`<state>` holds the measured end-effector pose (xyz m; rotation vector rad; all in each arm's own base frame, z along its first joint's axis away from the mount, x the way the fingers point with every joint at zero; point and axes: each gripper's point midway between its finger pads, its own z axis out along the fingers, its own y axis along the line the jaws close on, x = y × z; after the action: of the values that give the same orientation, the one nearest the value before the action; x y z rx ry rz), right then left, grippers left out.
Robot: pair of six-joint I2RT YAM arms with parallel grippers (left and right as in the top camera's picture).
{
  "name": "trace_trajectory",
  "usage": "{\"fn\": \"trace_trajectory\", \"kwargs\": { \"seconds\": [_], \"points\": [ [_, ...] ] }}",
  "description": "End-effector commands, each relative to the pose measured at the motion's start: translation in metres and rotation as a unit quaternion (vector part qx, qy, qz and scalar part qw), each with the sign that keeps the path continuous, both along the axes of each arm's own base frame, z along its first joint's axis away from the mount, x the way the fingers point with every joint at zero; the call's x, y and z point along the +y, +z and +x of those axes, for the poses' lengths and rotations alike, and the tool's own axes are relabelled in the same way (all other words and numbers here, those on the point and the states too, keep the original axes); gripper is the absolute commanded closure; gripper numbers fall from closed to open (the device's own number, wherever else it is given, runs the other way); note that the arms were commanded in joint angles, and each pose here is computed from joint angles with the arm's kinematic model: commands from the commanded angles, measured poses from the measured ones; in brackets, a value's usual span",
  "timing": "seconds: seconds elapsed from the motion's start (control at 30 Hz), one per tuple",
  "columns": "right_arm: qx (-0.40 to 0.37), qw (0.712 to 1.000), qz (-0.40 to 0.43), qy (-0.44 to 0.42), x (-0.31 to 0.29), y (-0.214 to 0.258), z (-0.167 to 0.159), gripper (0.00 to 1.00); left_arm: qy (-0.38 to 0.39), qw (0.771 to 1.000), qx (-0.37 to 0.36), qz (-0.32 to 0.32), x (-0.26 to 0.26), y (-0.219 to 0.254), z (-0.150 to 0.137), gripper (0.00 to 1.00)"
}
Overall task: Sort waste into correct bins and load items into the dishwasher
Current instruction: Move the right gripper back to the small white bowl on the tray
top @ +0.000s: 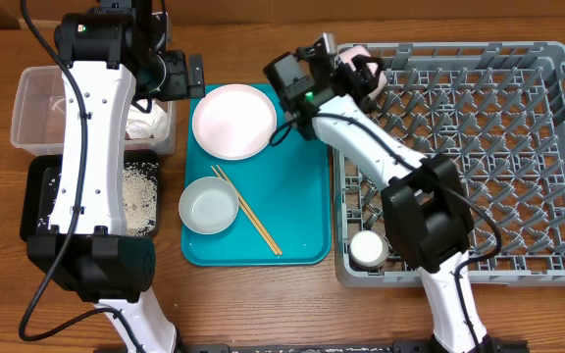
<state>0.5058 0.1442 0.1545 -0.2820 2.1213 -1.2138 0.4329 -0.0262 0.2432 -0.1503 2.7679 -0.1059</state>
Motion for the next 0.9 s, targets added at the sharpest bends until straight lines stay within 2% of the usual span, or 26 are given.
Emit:
{"fn": "trace_trajectory", "kwargs": {
  "seconds": [0.0,0.13,0.23,0.3,0.43,0.5,0.67,0.87],
  "points": [
    [-0.036,0.995,0.091,0.015,0.011,0.037,-0.006,0.16,-0.001,1.0,-0.008,-0.006,-0.002,0.005,0.001,0.0],
    [-0.036,0.975,0.218,0.039,0.025,0.063,-0.022,0.05,-0.001,1.0,-0.008,-0.006,-0.002,0.005,0.001,0.0],
    [0.021,0.936,0.337,0.1,0.057,0.075,-0.043,0.0,-0.001,1.0,-0.008,-0.006,-0.002,0.005,0.001,0.0],
    [0.076,0.89,0.421,0.155,0.089,0.082,-0.062,0.0,-0.001,1.0,-0.008,-0.006,-0.002,0.005,0.001,0.0],
    [0.197,0.765,0.558,0.255,0.157,0.091,-0.11,0.0,-0.001,1.0,-0.008,-0.006,-0.002,0.005,0.001,0.0],
    [0.223,0.733,0.596,0.239,0.169,0.083,-0.12,0.01,-0.001,1.0,-0.008,-0.006,-0.002,0.005,0.001,0.0],
    [0.264,0.712,0.633,0.153,0.187,0.031,-0.139,0.06,-0.001,1.0,-0.008,-0.006,-0.002,0.005,0.001,0.0],
    [0.299,0.7,0.64,0.107,0.217,-0.025,-0.174,0.24,-0.001,1.0,-0.008,-0.006,-0.002,0.005,0.001,0.0]
  ]
}}
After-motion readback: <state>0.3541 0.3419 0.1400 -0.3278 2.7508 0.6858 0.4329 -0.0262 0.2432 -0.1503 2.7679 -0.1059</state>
